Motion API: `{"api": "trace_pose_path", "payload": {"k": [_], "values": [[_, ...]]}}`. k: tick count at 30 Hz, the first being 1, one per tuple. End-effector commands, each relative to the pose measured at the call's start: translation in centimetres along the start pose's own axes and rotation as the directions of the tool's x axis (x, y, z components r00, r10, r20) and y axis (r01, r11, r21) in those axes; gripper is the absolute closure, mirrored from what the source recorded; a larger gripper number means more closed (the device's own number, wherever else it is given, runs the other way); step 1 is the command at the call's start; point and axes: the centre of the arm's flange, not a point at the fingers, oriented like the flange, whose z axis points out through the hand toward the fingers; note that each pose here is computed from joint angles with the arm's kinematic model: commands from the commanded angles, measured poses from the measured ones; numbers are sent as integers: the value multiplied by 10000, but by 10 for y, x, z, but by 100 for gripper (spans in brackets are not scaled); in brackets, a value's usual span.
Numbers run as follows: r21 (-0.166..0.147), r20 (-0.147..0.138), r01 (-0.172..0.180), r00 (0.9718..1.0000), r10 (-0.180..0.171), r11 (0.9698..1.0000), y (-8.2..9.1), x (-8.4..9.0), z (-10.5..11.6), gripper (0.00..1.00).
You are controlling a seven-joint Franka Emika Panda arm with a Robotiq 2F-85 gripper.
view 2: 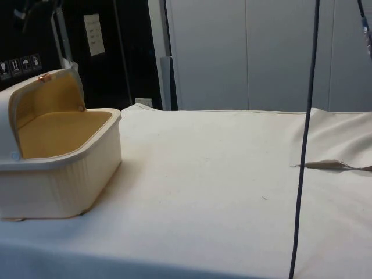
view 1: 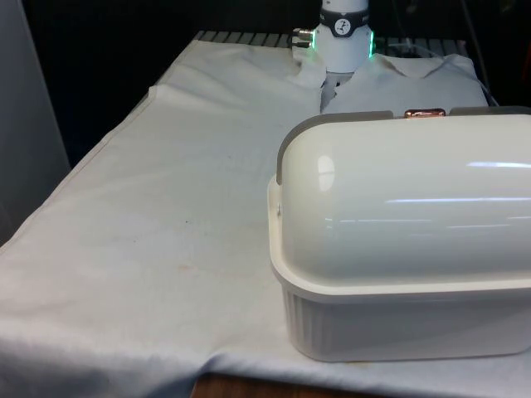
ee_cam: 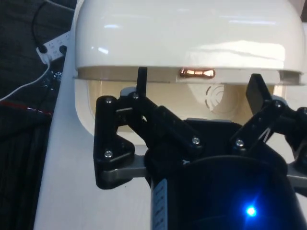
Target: Open the lid, then close it.
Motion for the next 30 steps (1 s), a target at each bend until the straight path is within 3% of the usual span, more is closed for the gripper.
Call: {"api": "trace_pose_path", "payload": {"k": [1, 9, 17, 22, 23, 24, 25, 30], "values": [[-7, -20, -19, 10000, 19, 10000, 0, 2, 3, 0], [-129, -82, -8, 10000, 7, 9999, 4, 11, 21, 0], [-355, 71, 268, 9996, -266, 9990, 3, 6, 42, 0], [-418, 113, 345, 9994, -341, 9985, 1, 4, 46, 23], [-432, 113, 362, 9993, -357, 9984, 1, 4, 47, 33], [-330, 185, 371, 9992, -365, 9988, 1, 4, 46, 38], [-431, 123, 380, 9992, -375, 9983, 1, 3, 47, 38], [-449, 133, 384, 9992, -378, 9983, 1, 3, 48, 63]]}}
